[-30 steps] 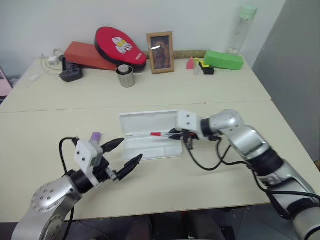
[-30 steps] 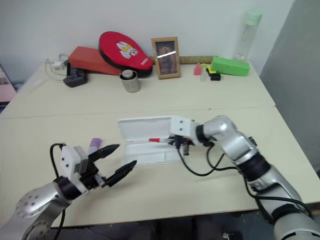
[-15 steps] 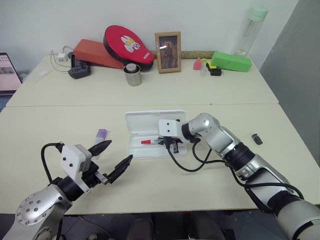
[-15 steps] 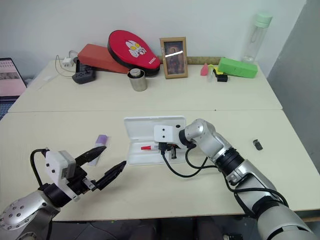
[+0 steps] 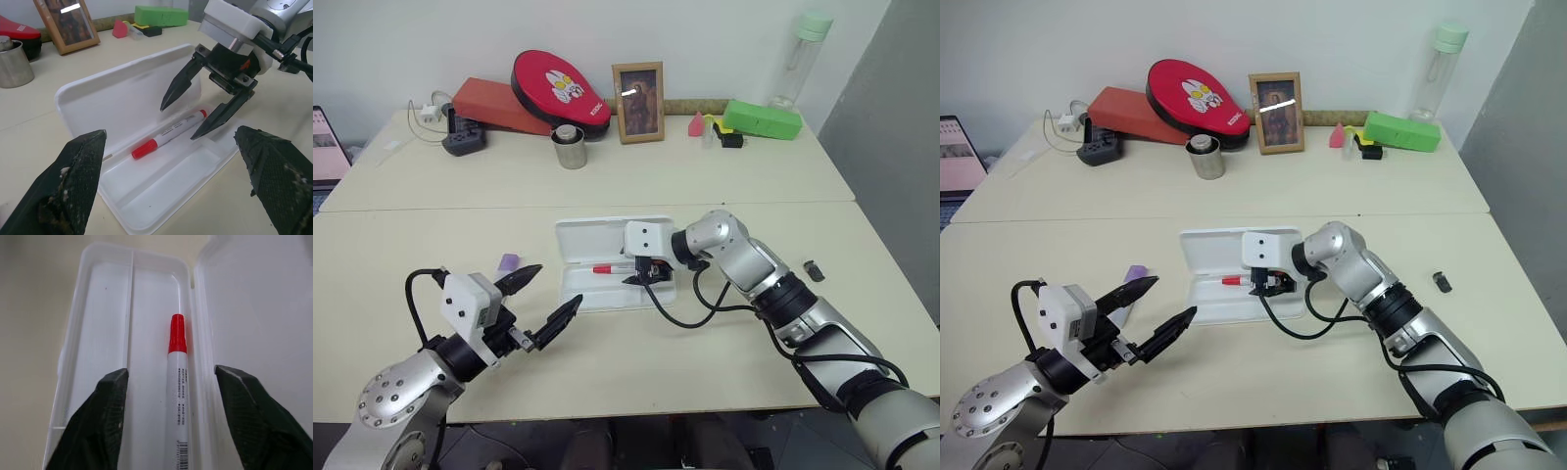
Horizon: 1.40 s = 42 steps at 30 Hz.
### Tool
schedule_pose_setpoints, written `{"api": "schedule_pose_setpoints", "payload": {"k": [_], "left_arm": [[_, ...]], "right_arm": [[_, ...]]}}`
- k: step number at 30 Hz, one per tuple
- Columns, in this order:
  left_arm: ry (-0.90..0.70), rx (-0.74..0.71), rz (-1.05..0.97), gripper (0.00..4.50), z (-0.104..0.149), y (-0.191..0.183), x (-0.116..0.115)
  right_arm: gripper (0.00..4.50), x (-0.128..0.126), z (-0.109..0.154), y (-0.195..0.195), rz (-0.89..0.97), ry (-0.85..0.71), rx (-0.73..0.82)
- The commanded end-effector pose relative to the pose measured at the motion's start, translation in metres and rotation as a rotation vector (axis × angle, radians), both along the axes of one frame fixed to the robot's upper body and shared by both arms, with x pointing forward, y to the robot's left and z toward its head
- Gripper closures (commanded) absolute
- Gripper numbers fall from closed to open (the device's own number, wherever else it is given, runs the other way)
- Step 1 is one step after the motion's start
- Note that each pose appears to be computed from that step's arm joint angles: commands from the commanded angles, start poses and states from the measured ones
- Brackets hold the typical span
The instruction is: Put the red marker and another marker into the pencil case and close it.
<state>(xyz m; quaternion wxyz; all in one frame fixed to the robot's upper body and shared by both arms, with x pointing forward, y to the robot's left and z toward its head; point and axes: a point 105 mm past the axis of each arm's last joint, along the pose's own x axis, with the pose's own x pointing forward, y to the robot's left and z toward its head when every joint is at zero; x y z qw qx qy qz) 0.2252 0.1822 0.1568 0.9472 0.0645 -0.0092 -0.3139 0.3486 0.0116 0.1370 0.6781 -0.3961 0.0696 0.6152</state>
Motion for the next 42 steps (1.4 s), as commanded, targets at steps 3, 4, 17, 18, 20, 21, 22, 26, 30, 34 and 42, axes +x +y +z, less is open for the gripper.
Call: {"api": "schedule_pose_setpoints", "payload": {"k": [3, 4, 17, 18, 20, 21, 22, 26, 30, 34, 42], "left_arm": [[-0.020, -0.017, 0.022, 0.00, 0.005, 0.001, 0.003], [-0.013, -0.022, 0.070, 0.00, 0.003, 0.007, 0.007], [0.184, -0.029, 0.576, 0.00, -0.040, 0.082, 0.052], [0.215, -0.017, 0.580, 0.00, -0.046, 0.082, 0.054], [0.263, -0.005, 0.592, 0.00, -0.055, 0.084, 0.056], [0.268, -0.004, 0.608, 0.00, -0.056, 0.087, 0.058], [0.278, 0.000, 0.620, 0.00, -0.058, 0.090, 0.059], [0.321, 0.023, 0.650, 0.00, -0.065, 0.098, 0.061], [0.354, 0.040, 0.655, 0.19, -0.072, 0.100, 0.063], [0.363, 0.055, 0.657, 0.92, -0.075, 0.101, 0.063], [0.350, 0.053, 0.659, 2.52, -0.073, 0.101, 0.064]], "right_arm": [[0.01, -0.022, 0.038, 0.007, 0.102, 0.011, 0.137], [0.01, -0.036, 0.047, 0.007, 0.155, 0.048, 0.187], [0.01, -0.061, 0.067, -0.029, 0.113, 0.184, 0.336], [0.01, -0.061, 0.068, -0.030, 0.105, 0.182, 0.342], [0.01, -0.062, 0.068, -0.031, 0.094, 0.185, 0.343], [0.01, -0.062, 0.068, -0.031, 0.091, 0.186, 0.343], [0.01, -0.061, 0.069, -0.032, 0.084, 0.186, 0.348], [0.01, -0.059, 0.071, -0.033, 0.060, 0.171, 0.361], [0.00, -0.056, 0.073, -0.035, 0.035, 0.161, 0.375], [0.00, -0.054, 0.073, -0.038, 0.012, 0.158, 0.376], [0.00, -0.052, 0.075, -0.039, 0.001, 0.154, 0.387]]}}
